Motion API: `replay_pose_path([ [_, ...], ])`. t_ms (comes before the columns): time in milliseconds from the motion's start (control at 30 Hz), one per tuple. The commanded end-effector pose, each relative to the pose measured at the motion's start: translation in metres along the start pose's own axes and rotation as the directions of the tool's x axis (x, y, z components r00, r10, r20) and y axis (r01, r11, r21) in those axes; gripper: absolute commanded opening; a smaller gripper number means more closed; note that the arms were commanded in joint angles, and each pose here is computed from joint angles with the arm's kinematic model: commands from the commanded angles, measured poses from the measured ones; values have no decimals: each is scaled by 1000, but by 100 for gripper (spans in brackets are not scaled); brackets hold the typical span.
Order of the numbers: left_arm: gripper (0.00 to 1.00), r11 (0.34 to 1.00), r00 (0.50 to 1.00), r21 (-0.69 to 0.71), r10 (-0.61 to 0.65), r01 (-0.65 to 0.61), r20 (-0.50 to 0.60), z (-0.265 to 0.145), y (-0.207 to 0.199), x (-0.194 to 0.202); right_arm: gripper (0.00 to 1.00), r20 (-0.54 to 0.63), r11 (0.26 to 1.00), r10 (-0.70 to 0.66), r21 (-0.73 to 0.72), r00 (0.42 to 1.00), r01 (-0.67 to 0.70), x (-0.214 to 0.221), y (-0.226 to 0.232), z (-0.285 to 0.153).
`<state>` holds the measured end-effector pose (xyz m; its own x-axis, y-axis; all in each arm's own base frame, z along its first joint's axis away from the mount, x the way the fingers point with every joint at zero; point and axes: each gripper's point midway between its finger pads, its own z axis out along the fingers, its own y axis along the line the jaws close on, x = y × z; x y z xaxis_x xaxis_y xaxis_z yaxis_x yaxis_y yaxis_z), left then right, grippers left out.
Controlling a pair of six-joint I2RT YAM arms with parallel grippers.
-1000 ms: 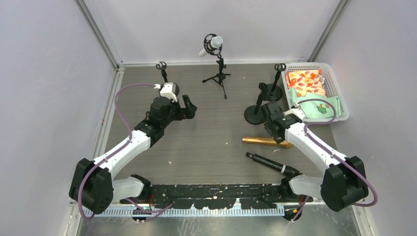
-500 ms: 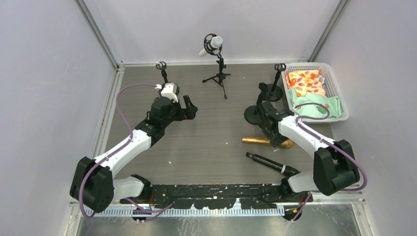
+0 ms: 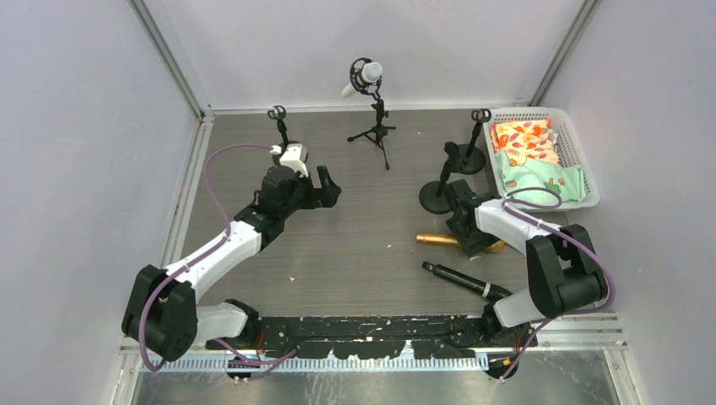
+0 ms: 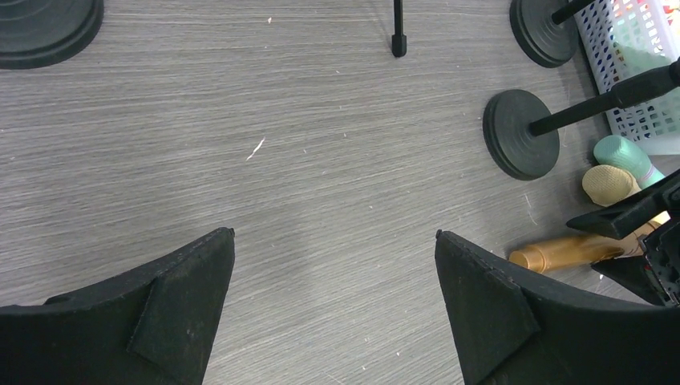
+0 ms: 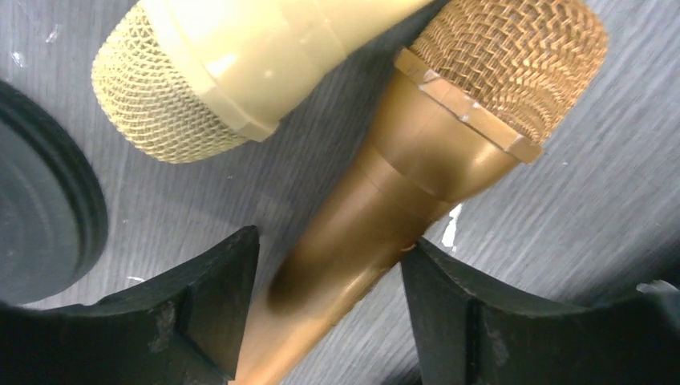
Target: Attach the microphones to the stand
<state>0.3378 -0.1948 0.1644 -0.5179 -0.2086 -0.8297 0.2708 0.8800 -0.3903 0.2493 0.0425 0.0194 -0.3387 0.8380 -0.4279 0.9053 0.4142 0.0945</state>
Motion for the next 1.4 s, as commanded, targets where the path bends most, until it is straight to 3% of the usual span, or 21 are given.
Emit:
replay_pose_path([
  [0,96,999,999,45,23,-25,35,-1,-14,-19,66,11,999,32,13,999,-32,0,-1,11],
  [267,94,998,999,60,25,-28,45,-3,-18,-23,41,36,997,63,36,997,-64,-6,-8,9],
  [767,94,993,997,108,30,-37,72,-20,-31,-37,7,144,916,372,-215,917,-338,-72,-22,-79],
  [900,94,988,996,150,19,-31,84,-29,-43,-48,1,174,889,409,-296,896,-348,-92,-23,-106],
  [1100,96,969,994,245,-7,-19,106,-47,-70,-73,1,223,841,408,-468,885,-269,-123,-15,-150],
  [1200,96,955,997,296,-22,0,70,-56,-83,-76,1,245,754,338,-648,909,-106,-131,14,-185],
  [1367,95,913,997,406,-48,21,56,-73,-112,-93,1,312,450,247,-875,917,177,-136,68,-271],
])
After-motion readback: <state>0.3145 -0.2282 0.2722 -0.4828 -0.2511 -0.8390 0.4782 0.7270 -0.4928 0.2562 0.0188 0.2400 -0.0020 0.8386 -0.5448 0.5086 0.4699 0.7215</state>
